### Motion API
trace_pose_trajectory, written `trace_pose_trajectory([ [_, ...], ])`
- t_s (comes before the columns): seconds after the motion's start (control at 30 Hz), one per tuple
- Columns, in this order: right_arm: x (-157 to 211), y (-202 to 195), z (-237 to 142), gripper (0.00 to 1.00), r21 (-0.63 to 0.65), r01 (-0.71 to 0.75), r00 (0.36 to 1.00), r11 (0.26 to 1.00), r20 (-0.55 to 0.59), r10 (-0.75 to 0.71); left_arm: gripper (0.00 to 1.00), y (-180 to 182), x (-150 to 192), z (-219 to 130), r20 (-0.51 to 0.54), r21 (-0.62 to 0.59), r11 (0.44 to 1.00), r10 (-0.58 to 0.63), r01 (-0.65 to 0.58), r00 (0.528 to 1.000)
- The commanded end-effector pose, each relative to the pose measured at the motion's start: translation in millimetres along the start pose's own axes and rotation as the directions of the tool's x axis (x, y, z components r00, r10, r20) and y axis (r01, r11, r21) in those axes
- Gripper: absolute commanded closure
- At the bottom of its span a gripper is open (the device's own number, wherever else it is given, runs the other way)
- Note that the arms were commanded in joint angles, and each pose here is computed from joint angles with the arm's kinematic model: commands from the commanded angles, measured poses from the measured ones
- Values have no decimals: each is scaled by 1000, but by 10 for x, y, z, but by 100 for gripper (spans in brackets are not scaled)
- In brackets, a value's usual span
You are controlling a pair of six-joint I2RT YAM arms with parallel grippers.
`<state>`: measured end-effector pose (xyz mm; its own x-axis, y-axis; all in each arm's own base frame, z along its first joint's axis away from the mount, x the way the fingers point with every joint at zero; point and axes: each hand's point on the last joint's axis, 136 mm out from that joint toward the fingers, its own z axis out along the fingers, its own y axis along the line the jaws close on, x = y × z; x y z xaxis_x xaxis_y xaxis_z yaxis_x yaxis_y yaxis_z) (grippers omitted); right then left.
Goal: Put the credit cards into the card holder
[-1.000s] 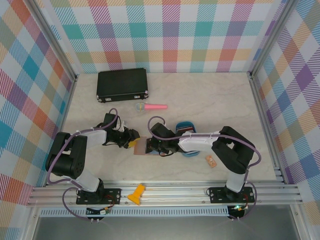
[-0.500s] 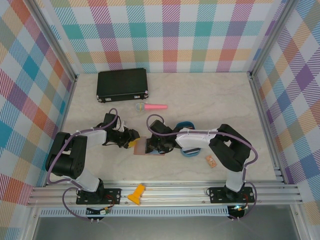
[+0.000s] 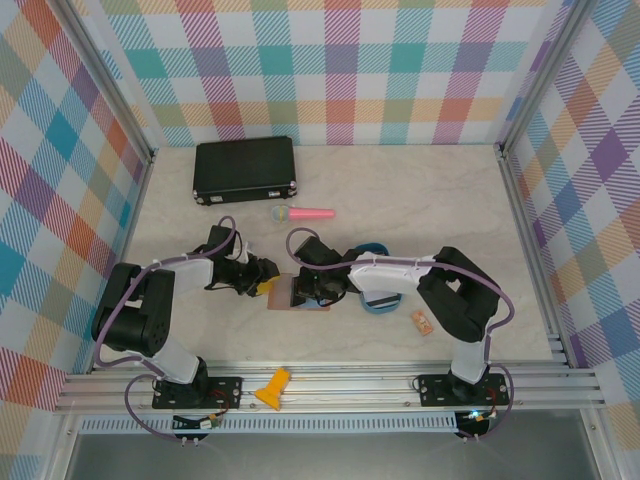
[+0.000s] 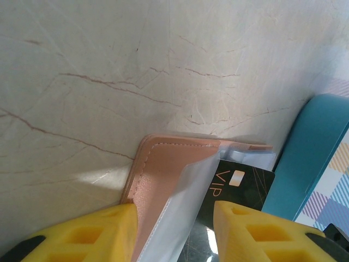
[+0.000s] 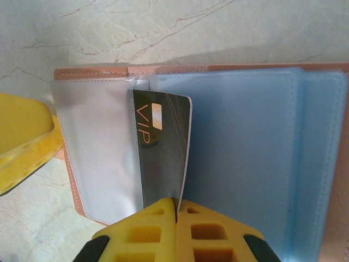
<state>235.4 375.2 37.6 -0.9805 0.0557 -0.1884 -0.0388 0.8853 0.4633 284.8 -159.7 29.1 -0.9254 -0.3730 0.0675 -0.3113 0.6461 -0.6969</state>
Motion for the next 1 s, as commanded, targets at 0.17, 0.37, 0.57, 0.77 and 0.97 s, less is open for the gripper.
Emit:
trace_pose_trajectory([
  [0.17, 220, -130, 218, 100, -18, 51, 996, 999, -69, -52, 57, 359, 110, 54, -27, -137, 989, -61, 57, 998],
  [0.37, 210, -164, 260, 100, -29, 45, 996, 999, -76, -48, 57, 379, 115, 52, -29, -145, 988, -62, 57, 998],
  [0.57, 211, -34, 325, 100, -82, 87, 990, 993, -103, -95, 57, 407, 120, 52, -31, -160, 985, -63, 57, 998],
  [0.77, 218, 27, 333, 100, -101, 93, 987, 991, -119, -104, 57, 414, 123, 52, -33, -164, 985, -63, 57, 997],
  [0.97, 214, -2, 243, 96, -88, 85, 990, 992, -106, -95, 57, 430, 135, 45, -34, -171, 984, -64, 58, 997],
])
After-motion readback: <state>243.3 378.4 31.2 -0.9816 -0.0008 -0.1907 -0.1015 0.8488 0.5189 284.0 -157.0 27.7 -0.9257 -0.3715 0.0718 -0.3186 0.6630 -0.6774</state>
